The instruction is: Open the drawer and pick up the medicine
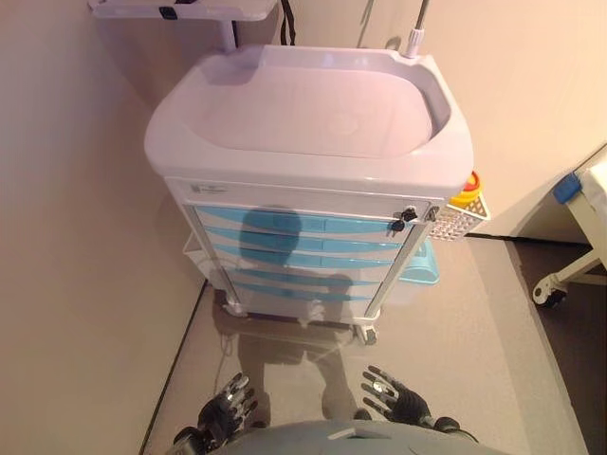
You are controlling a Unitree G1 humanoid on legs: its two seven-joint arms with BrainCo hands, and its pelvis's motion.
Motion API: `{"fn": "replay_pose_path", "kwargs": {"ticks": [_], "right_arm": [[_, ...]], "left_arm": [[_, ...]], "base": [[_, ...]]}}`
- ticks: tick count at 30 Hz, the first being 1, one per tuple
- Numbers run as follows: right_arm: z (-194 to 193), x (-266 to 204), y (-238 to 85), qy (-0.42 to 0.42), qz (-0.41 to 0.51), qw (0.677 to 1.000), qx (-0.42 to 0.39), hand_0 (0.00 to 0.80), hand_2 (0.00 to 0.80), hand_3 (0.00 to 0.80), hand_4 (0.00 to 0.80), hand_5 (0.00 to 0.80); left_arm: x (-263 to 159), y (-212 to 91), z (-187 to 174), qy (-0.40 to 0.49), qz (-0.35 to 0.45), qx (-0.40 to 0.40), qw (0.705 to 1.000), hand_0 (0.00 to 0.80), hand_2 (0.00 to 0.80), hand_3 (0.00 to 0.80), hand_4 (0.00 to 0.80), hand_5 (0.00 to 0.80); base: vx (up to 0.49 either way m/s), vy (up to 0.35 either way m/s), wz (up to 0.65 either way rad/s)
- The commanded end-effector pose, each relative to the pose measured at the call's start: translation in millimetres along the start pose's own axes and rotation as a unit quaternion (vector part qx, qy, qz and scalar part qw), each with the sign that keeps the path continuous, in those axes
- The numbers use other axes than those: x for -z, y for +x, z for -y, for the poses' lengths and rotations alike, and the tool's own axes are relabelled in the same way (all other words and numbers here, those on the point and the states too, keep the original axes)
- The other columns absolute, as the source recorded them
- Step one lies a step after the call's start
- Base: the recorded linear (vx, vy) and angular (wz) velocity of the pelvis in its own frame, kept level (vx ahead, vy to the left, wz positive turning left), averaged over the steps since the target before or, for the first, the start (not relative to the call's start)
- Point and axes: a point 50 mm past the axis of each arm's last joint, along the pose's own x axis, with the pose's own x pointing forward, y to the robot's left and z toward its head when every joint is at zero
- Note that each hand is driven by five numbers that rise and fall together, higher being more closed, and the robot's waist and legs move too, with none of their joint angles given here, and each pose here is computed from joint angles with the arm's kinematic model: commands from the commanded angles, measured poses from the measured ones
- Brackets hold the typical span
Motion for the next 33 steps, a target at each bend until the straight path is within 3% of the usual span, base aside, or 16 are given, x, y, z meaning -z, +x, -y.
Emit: {"fn": "replay_pose_path", "kwargs": {"ticks": [1,16,25,33], "right_arm": [[-7.0,-28.6,10.5,-0.015,0.045,0.998,-0.027,0.0,0.0,0.0,0.0,0.0],[-28.2,-52.8,22.7,0.006,0.102,0.993,-0.053,0.0,0.0,0.0,0.0,0.0],[-35.4,-62.6,24.0,0.007,0.113,0.991,-0.072,0.0,0.0,0.0,0.0,0.0],[-37.0,-63.5,23.8,0.011,0.114,0.99,-0.081,0.0,0.0,0.0,0.0,0.0]], "left_arm": [[-13.9,12.3,20.1,-0.029,0.021,0.055,0.998,0.0,0.0,0.0,0.0,0.0],[-66.6,43.3,119.1,-0.104,0.118,0.262,0.952,0.0,0.0,0.0,0.0,0.0],[-104.3,47.3,172.2,-0.129,0.165,0.342,0.916,0.0,0.0,0.0,0.0,0.0],[-130.0,43.1,197.1,-0.189,0.214,0.398,0.872,0.0,0.0,0.0,0.0,0.0]], "base": [[0.0,0.0,0.0],[-0.077,0.006,-0.01],[-0.038,0.0,-0.06],[0.003,-0.002,-0.03]]}}
